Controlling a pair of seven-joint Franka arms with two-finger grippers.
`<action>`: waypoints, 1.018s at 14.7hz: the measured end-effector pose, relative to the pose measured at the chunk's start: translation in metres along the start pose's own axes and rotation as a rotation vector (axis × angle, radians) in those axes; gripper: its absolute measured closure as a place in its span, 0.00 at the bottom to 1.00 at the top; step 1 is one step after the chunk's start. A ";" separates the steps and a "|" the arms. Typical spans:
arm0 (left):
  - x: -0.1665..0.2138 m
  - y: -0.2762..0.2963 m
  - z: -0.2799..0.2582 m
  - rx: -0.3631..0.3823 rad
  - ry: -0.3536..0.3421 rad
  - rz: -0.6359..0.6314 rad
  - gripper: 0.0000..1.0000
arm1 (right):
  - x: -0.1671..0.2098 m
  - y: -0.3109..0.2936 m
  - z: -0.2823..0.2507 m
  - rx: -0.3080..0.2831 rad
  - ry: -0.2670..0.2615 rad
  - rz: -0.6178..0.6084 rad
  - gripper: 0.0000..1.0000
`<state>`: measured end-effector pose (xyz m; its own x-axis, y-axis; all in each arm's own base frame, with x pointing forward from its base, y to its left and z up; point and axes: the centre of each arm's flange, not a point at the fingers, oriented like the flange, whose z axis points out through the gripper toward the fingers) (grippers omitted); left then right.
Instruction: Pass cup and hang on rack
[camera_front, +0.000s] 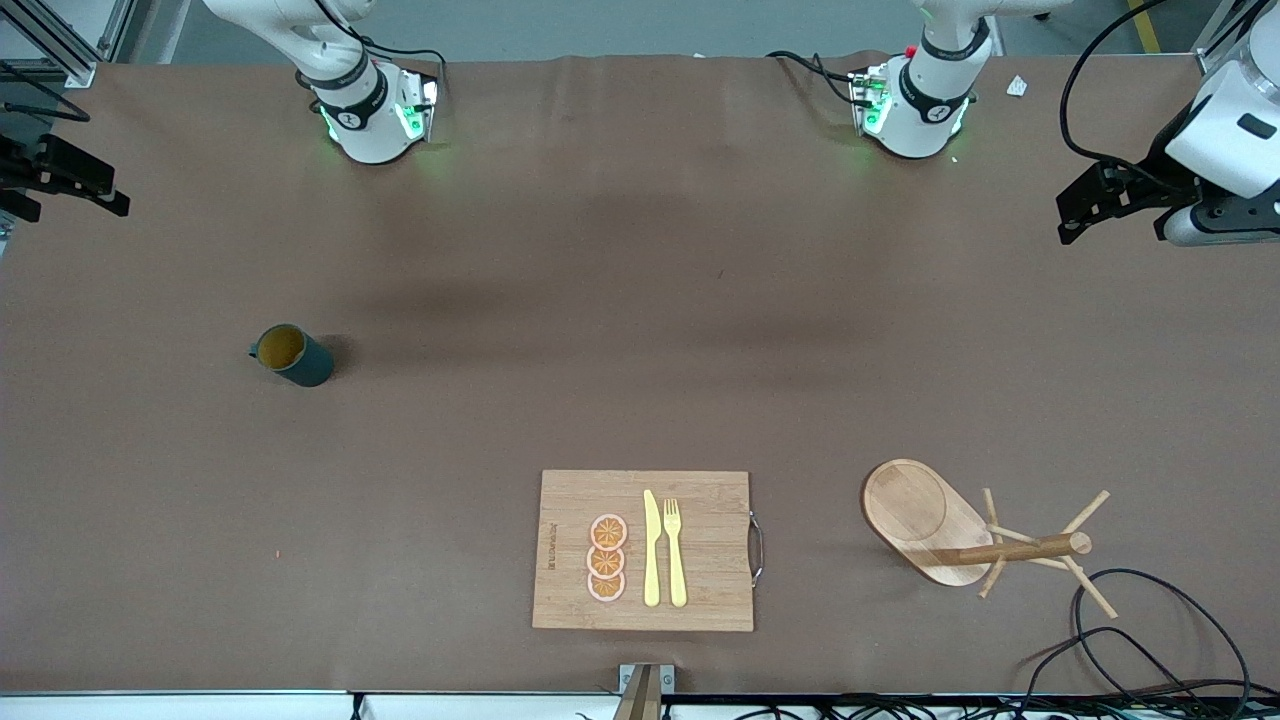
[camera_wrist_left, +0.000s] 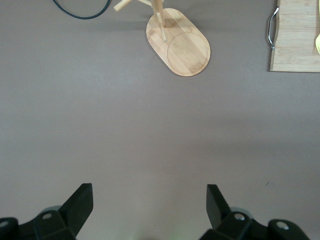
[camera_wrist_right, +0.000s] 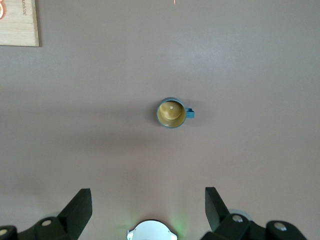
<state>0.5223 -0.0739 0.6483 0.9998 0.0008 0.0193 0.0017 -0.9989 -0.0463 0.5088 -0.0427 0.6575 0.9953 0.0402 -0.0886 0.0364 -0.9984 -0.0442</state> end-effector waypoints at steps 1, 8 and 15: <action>0.000 0.000 0.000 0.000 0.000 0.000 0.00 | 0.000 0.000 0.000 0.000 0.000 0.000 0.00; 0.001 0.001 0.001 0.000 -0.006 0.001 0.00 | 0.000 0.000 0.000 0.000 -0.002 -0.002 0.00; 0.003 0.006 -0.006 -0.003 0.008 0.012 0.00 | -0.001 0.000 0.000 0.000 -0.005 -0.002 0.00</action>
<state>0.5256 -0.0806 0.6539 0.9996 -0.0111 0.0271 -0.0099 -0.9990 -0.0438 0.5082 -0.0425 0.6571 0.9947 0.0427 -0.0936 0.0387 -0.9983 -0.0445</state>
